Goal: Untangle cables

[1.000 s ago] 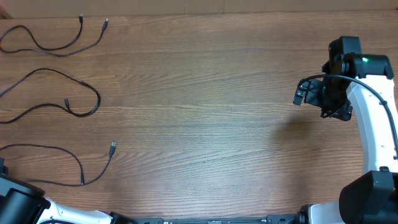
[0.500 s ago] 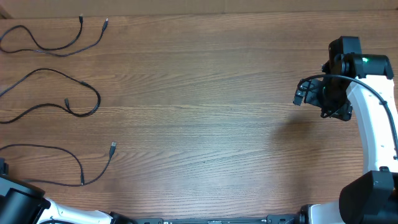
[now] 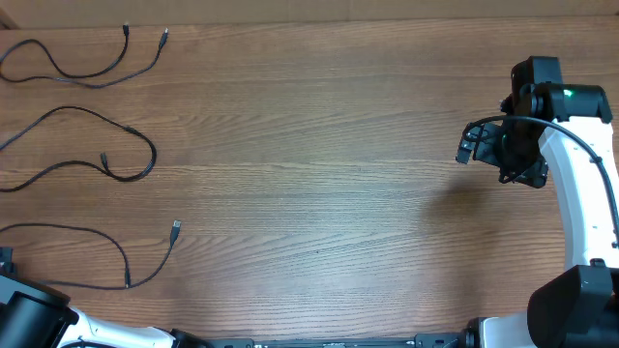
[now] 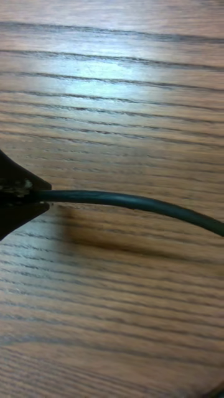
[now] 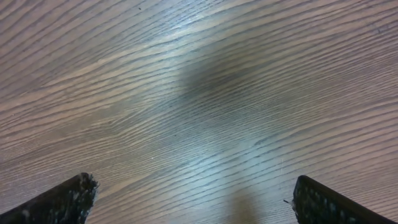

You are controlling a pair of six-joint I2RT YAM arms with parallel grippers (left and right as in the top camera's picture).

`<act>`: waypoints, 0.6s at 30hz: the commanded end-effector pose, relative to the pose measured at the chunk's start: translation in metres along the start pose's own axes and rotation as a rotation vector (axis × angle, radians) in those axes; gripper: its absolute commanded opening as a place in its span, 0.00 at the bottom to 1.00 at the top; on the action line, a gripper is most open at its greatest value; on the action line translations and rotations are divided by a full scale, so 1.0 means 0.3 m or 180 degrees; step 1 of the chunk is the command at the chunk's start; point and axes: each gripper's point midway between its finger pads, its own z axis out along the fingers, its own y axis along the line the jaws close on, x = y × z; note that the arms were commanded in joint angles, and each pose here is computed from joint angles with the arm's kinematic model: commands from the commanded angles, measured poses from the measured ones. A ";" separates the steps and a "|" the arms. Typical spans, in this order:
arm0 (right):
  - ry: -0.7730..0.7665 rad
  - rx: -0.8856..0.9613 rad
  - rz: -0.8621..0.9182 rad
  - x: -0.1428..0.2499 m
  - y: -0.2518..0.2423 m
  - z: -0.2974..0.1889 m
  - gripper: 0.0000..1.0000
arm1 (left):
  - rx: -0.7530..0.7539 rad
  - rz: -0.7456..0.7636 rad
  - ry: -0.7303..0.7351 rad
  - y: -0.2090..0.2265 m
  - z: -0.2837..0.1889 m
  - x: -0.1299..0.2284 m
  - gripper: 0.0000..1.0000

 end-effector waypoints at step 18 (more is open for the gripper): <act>-0.0006 0.0031 0.0005 -0.003 -0.008 0.002 1.00 | 0.0513 0.0372 -0.0317 -0.112 -0.022 -0.081 0.51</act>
